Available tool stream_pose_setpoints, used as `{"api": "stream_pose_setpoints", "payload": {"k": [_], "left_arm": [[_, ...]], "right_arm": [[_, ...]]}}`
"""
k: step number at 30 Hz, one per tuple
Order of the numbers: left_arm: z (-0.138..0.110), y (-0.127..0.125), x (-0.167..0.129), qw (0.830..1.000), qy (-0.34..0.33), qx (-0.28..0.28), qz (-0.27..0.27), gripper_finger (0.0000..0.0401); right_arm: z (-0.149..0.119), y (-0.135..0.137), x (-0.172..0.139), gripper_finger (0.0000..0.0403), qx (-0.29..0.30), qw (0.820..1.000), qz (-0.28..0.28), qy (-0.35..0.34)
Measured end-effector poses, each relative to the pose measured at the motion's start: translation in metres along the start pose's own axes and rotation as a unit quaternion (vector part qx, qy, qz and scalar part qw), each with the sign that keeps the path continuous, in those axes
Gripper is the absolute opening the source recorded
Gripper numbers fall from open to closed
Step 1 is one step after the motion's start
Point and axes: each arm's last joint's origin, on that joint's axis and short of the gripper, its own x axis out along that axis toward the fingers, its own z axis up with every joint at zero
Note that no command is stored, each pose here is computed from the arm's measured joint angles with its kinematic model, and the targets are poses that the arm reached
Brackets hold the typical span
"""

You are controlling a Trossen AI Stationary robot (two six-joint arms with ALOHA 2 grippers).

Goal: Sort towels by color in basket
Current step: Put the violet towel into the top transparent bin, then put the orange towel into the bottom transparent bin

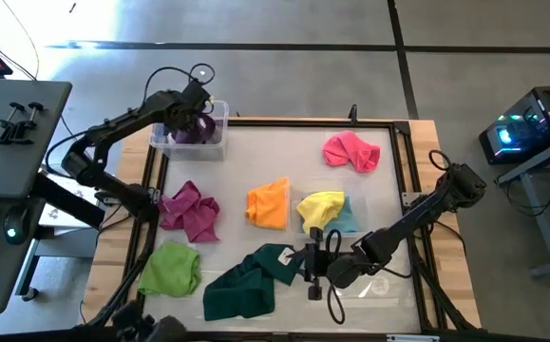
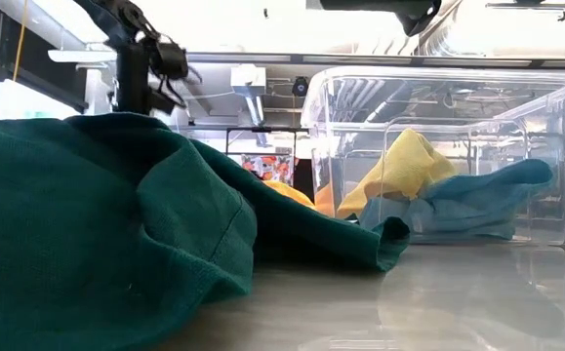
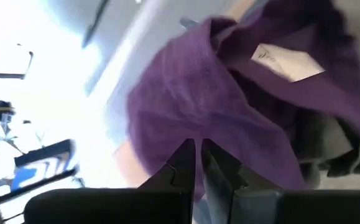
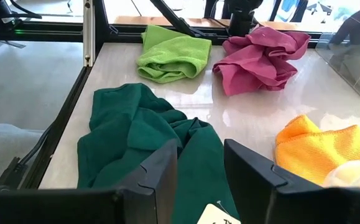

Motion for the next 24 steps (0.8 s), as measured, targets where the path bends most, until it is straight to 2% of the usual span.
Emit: {"api": "stream_pose_setpoints", "payload": {"k": [5,8,12,16,20,24], "left_arm": [[-0.019,0.001,-0.046,0.998,-0.065,-0.016,-0.001,0.0014],[-0.037,-0.004,-0.081,0.989,-0.132,-0.048,-0.045,0.0014],[-0.059,-0.023,-0.126,0.961,-0.233,-0.047,-0.139,0.0014],[-0.081,-0.044,-0.162,0.927,-0.315,-0.024,-0.2,0.0014],[-0.099,-0.07,-0.184,0.904,-0.364,0.006,-0.226,0.0014],[-0.123,-0.101,-0.177,0.897,-0.362,0.037,-0.25,0.0014]], "right_arm": [[0.003,-0.002,0.001,0.0128,-0.006,1.0,0.0,-0.012],[0.009,-0.001,0.002,0.0128,-0.033,0.999,0.016,-0.033],[0.015,0.001,0.002,0.0128,-0.066,0.995,0.042,-0.062],[0.014,0.007,0.011,0.0128,-0.107,0.988,0.049,-0.096],[0.014,0.009,0.029,0.0128,-0.14,0.982,0.032,-0.12],[0.038,0.005,0.046,0.0128,-0.137,0.986,0.006,-0.09]]}}
